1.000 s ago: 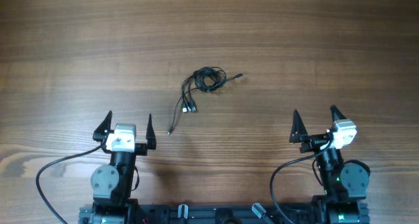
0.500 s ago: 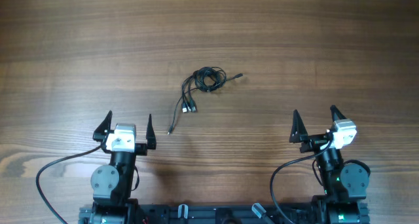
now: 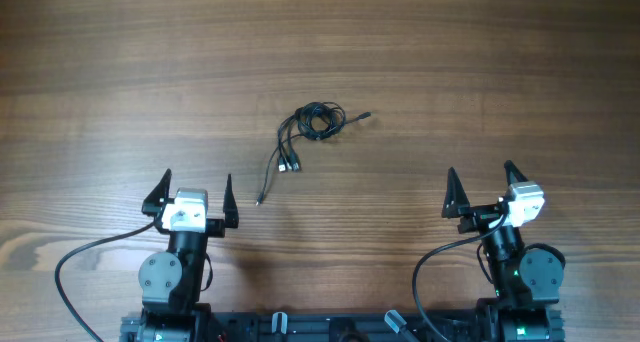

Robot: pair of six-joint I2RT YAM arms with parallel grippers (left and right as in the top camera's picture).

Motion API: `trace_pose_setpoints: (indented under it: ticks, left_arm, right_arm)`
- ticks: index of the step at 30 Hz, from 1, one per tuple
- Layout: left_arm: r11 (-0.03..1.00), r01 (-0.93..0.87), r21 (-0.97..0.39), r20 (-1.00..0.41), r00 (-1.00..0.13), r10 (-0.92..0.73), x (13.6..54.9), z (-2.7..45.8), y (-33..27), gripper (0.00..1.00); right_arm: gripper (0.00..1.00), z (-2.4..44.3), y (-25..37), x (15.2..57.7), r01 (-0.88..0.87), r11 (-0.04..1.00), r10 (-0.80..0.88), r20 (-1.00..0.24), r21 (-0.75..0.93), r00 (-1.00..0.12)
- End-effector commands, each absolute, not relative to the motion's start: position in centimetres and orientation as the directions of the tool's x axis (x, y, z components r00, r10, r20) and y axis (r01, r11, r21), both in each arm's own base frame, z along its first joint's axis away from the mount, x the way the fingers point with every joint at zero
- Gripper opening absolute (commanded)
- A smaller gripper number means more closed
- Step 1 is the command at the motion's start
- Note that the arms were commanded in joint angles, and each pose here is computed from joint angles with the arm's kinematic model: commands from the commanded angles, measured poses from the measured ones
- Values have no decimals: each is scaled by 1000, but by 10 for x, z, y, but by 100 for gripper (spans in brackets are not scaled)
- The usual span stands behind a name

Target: Untangle cables

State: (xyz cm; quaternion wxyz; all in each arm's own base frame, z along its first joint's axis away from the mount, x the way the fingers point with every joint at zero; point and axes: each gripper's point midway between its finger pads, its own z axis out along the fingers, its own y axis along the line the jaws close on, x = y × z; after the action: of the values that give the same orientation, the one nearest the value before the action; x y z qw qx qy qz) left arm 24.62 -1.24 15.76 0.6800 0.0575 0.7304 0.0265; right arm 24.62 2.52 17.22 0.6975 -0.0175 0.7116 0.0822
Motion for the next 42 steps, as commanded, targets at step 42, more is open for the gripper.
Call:
trace_pose_setpoints:
  ticks: [42]
  left_arm:
    - [990,39,136,-990,-40,137,246,164,-11,100]
  right_arm:
    - [100,177,24,245,-133,985,106,-994,106,-7]
